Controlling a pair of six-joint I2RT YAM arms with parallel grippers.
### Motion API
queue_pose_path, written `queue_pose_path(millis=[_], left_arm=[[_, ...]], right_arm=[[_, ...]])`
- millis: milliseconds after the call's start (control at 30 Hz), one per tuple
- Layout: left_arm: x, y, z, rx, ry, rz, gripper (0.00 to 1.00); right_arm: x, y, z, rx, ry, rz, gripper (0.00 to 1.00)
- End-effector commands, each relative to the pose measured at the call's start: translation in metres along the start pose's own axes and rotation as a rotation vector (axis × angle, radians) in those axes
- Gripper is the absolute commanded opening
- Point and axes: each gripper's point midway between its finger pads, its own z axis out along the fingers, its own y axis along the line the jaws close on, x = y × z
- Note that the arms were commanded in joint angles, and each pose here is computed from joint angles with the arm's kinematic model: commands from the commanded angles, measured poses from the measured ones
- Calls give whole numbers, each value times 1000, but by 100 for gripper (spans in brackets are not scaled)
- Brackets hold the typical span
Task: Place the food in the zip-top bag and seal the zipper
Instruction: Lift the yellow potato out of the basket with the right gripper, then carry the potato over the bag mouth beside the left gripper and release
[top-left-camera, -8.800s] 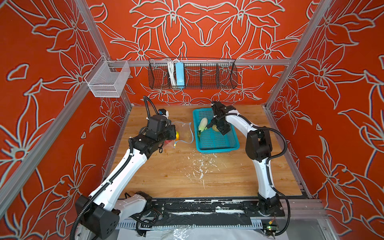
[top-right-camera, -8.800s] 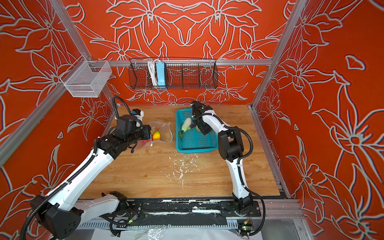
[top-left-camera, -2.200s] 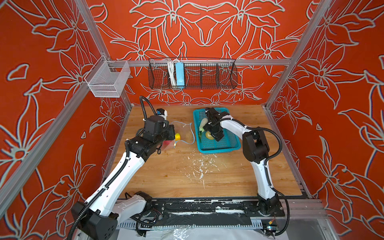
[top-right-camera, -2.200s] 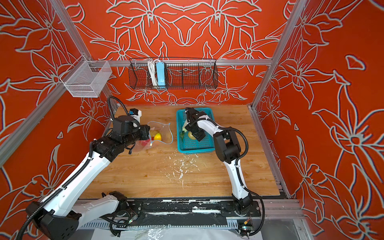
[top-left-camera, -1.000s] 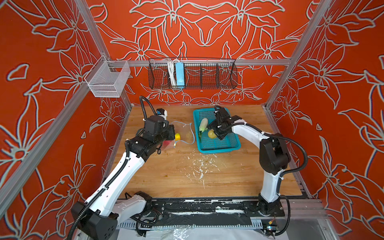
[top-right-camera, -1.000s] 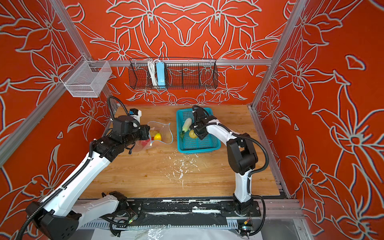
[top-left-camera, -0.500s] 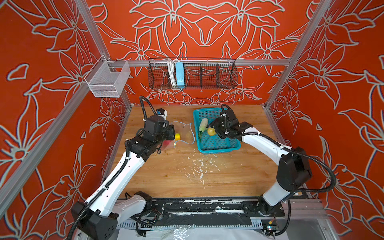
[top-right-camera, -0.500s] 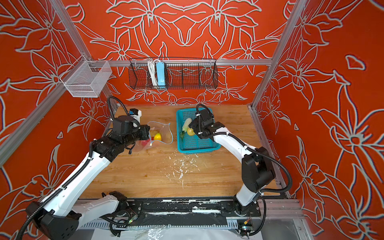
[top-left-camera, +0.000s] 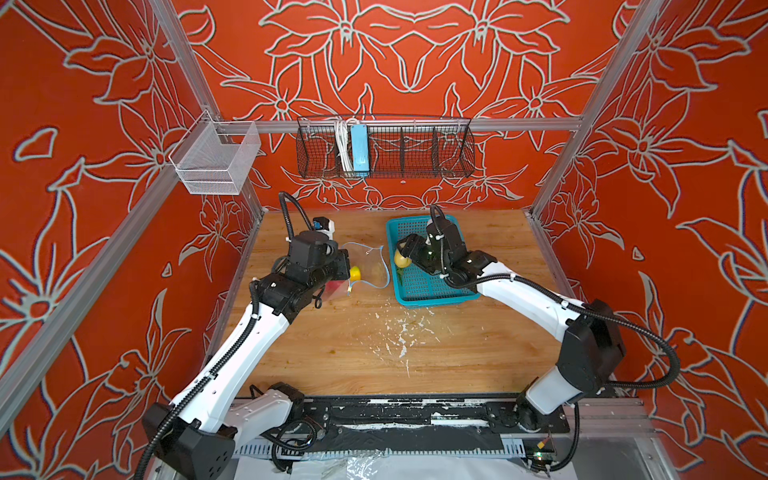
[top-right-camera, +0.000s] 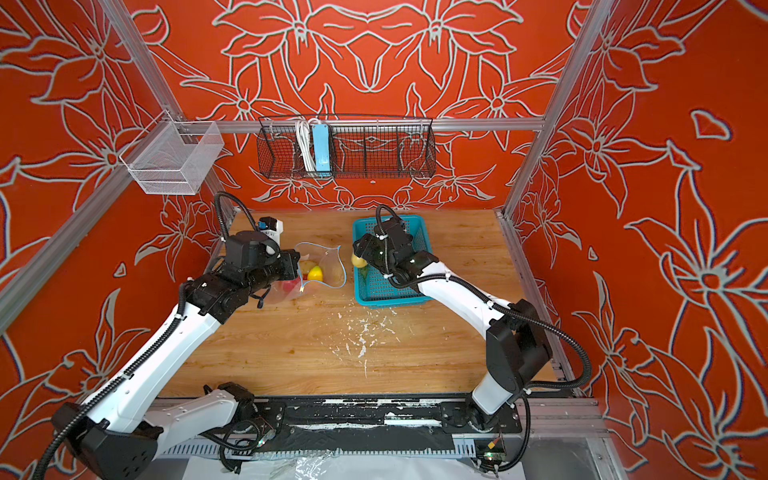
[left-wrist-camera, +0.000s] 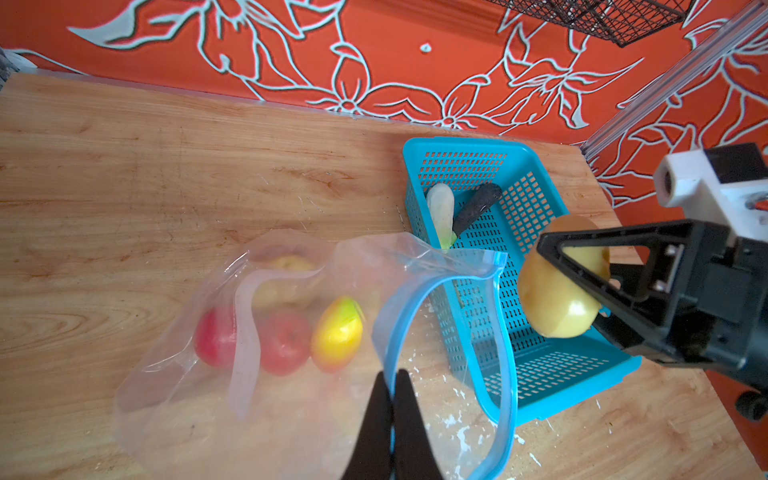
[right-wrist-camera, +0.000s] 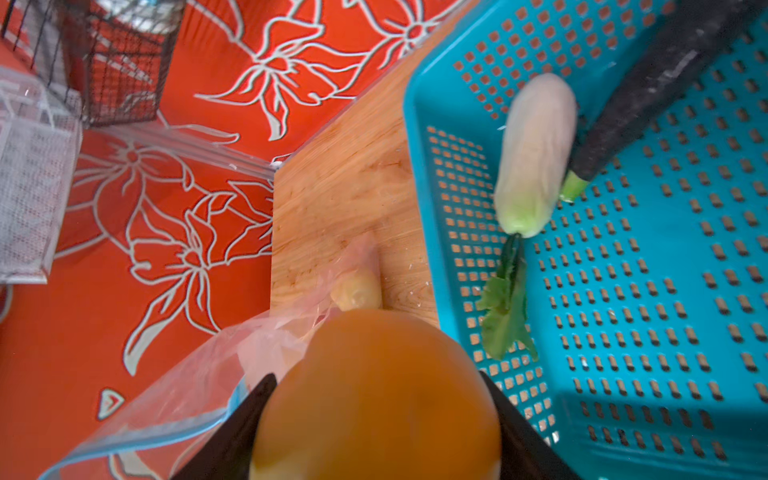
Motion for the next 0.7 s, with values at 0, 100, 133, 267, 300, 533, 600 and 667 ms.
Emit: queue_pose_path(millis=[0,100,133,267,300,533,600,667], left_arm=[[-2,-2,-1,14,-15,-5,0],[-2,-1,0,8,-16,-5,0],[-2,-1,0,9,-14,-6,0],[-1,-1,0,10,-14,-6,0],[-1,0,1,7,-13,-5,0],[-2,-1,-1,8,-19,-5,0],[-3,-1,-2,11,-18,-8,0],[-3,-1,-3,13,-23,-7,0]], right_arm=[[-16,50,-23,-117,-94,-115,65],[-10,68,-28,-151,-102,-182,65],[-8,72,-29,-156,-106,-203,65],[1,94,-35,-199,-120,-281,64],[4,99,-37,-206,-123,-302,64],[23,114,-36,-181,-143,-434,63],[27,113,-35,-151,-162,-458,63],[31,116,-32,-149,-166,-485,62]])
